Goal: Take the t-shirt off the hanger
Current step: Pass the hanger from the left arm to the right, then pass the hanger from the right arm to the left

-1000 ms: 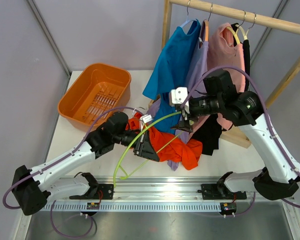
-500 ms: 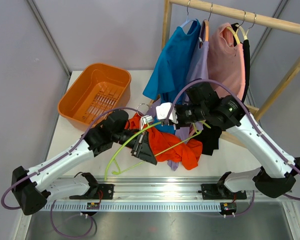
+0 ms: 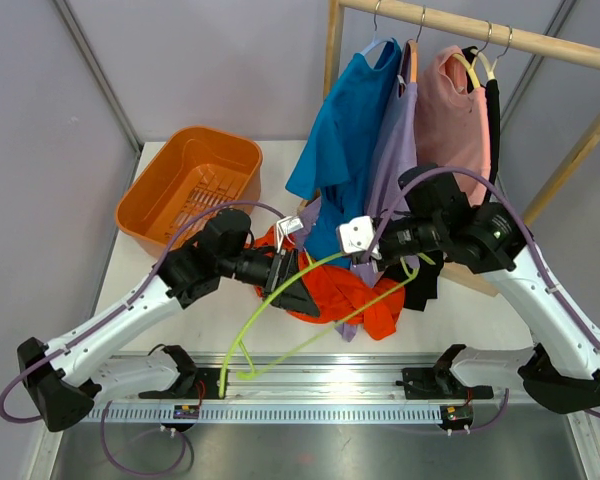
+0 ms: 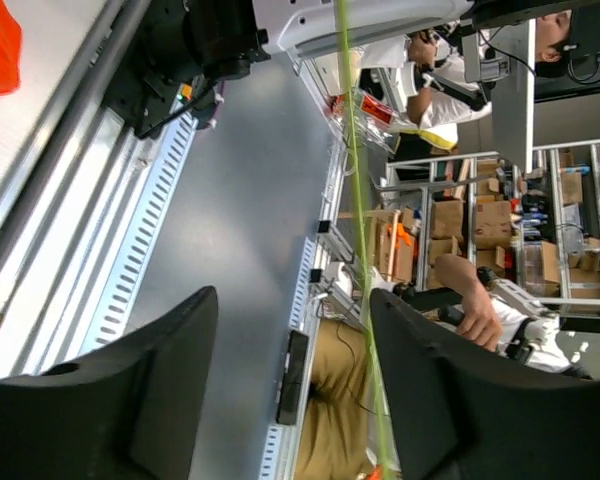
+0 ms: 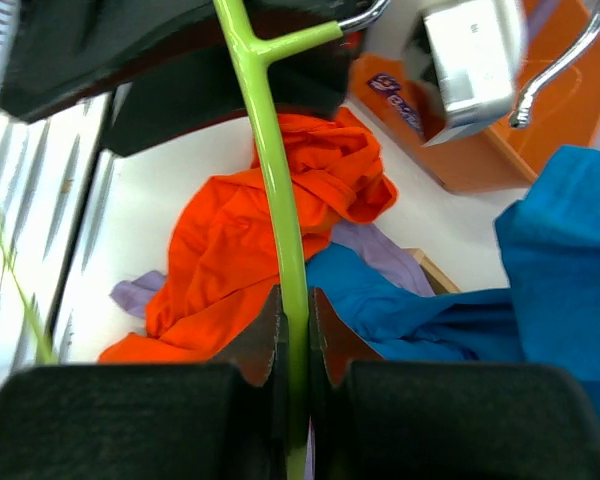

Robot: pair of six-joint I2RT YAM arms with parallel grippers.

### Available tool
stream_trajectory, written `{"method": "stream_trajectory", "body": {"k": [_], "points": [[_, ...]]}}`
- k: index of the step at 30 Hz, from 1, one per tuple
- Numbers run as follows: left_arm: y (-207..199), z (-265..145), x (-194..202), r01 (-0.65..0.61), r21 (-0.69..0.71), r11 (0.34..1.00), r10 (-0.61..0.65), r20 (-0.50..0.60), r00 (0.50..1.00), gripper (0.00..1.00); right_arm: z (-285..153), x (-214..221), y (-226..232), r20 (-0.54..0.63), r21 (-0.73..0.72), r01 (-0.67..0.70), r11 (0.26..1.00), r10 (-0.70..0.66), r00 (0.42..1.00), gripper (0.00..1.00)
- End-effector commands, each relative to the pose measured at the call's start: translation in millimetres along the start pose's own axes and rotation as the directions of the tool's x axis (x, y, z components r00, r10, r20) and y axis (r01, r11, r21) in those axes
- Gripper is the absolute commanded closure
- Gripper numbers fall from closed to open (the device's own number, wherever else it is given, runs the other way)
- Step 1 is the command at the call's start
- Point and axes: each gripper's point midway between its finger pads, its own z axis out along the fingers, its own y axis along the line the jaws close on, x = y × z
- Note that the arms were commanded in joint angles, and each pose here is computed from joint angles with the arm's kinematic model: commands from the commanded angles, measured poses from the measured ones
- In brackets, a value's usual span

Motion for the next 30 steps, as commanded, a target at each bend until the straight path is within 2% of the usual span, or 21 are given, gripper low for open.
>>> {"method": "stream_trajectory", "body": {"k": [1, 2, 7, 12, 15, 16, 18, 22, 30], "points": [[-15.1, -11.4, -17.1, -0.103, -0.017, 0.995, 0.104, 0.084, 0.991, 0.3, -14.7, -18.7, 33.4, 0.12, -0.108, 0.007, 0.994, 0.006, 0.993, 1.0], [-11.2, -12.2, -17.3, -0.105, -0.035, 0.994, 0.108, 0.086, 0.99, 0.26, -16.6, -19.7, 37.2, 0.128, -0.12, 0.004, 0.993, 0.011, 0.992, 1.0], [-0.5, -20.0, -20.7, -0.13, -0.091, 0.987, 0.139, 0.097, 0.986, 0.2, -22.9, -25.8, 52.0, 0.178, -0.162, -0.009, 0.987, 0.038, 0.983, 1.0], [16.5, -35.2, -26.0, -0.131, -0.171, 0.976, 0.154, 0.129, 0.98, 0.18, -25.5, -19.7, 59.4, 0.173, -0.161, -0.044, 0.986, 0.072, 0.982, 1.0], [19.5, -55.2, -35.1, -0.131, -0.209, 0.969, 0.172, 0.194, 0.966, 0.17, -26.4, -13.6, 67.3, 0.165, -0.171, -0.073, 0.983, 0.101, 0.981, 1.0], [15.5, -59.9, -35.4, -0.144, -0.224, 0.964, 0.193, 0.214, 0.958, 0.13, -26.0, -10.8, 70.7, 0.158, -0.178, -0.081, 0.981, 0.109, 0.981, 1.0], [5.8, -63.7, -37.4, -0.15, -0.212, 0.966, 0.199, 0.232, 0.952, 0.13, -22.7, -0.5, 77.7, 0.132, -0.189, -0.093, 0.978, 0.119, 0.984, 1.0], [-1.4, -72.6, -40.4, -0.082, -0.183, 0.98, 0.135, 0.301, 0.944, 0.1, -17.8, 23.4, 84.1, 0.051, -0.181, -0.103, 0.978, 0.114, 0.992, 1.0], [-10.6, -65.7, -11.9, 0.035, -0.032, 0.999, -0.027, 0.224, 0.974, 0.09, -19.1, 37.7, 66.9, -0.02, -0.088, -0.064, 0.994, 0.063, 0.998, 1.0]]}}
